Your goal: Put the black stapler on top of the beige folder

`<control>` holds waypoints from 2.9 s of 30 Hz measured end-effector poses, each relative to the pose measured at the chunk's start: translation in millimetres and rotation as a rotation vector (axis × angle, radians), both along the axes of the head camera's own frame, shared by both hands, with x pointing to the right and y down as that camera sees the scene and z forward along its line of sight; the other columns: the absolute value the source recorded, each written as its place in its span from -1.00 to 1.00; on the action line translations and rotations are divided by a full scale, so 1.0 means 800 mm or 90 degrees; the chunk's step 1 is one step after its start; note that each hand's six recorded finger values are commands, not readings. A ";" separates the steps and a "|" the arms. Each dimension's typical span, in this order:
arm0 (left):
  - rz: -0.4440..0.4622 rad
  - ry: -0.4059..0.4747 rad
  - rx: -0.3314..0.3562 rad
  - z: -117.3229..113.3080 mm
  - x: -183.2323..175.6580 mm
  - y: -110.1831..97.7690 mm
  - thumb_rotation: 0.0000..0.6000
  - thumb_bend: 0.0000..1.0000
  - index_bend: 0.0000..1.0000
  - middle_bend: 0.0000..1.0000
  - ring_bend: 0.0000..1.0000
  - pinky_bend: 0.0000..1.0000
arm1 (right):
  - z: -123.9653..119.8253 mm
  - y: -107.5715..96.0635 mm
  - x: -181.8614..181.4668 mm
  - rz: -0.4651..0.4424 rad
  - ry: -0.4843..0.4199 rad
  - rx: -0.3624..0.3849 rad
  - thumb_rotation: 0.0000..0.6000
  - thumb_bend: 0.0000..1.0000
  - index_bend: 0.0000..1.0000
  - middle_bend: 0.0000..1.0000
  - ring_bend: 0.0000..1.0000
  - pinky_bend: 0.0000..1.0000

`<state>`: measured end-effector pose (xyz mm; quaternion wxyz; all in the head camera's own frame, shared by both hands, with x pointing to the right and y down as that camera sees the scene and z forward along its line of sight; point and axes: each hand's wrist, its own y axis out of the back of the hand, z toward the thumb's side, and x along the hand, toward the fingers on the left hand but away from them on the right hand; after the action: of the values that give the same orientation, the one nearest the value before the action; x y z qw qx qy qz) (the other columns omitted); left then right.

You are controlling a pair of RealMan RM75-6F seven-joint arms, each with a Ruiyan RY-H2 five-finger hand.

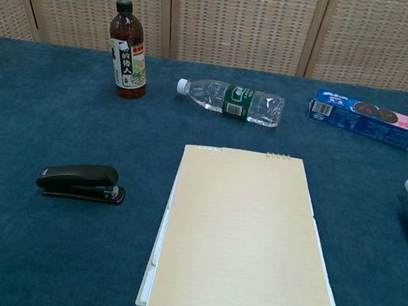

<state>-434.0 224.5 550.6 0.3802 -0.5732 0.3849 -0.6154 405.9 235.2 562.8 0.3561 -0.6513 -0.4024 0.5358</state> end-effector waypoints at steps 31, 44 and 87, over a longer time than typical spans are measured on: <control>0.040 -0.017 -0.030 0.026 0.024 -0.017 1.00 -0.63 -1.00 -1.00 -1.00 -1.00 | -0.005 -0.002 0.005 0.016 -0.011 0.002 1.00 -0.77 -0.96 -1.00 -1.00 -1.00; 0.082 0.004 -0.107 0.073 0.078 -0.058 1.00 -0.78 -0.96 -1.00 -1.00 -0.99 | -0.005 -0.003 0.007 0.020 -0.013 0.000 1.00 -0.77 -0.93 -1.00 -1.00 -1.00; 0.153 0.051 -0.191 0.199 0.278 -0.056 1.00 0.02 0.23 -0.23 -0.16 -0.12 | -0.009 -0.008 0.017 0.042 -0.037 -0.005 1.00 -0.77 -0.86 -1.00 -1.00 -1.00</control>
<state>-211.7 179.9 710.1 0.3455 -0.6895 0.2321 -0.5927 419.4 229.0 555.4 0.3244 -0.6543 -0.4315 0.5296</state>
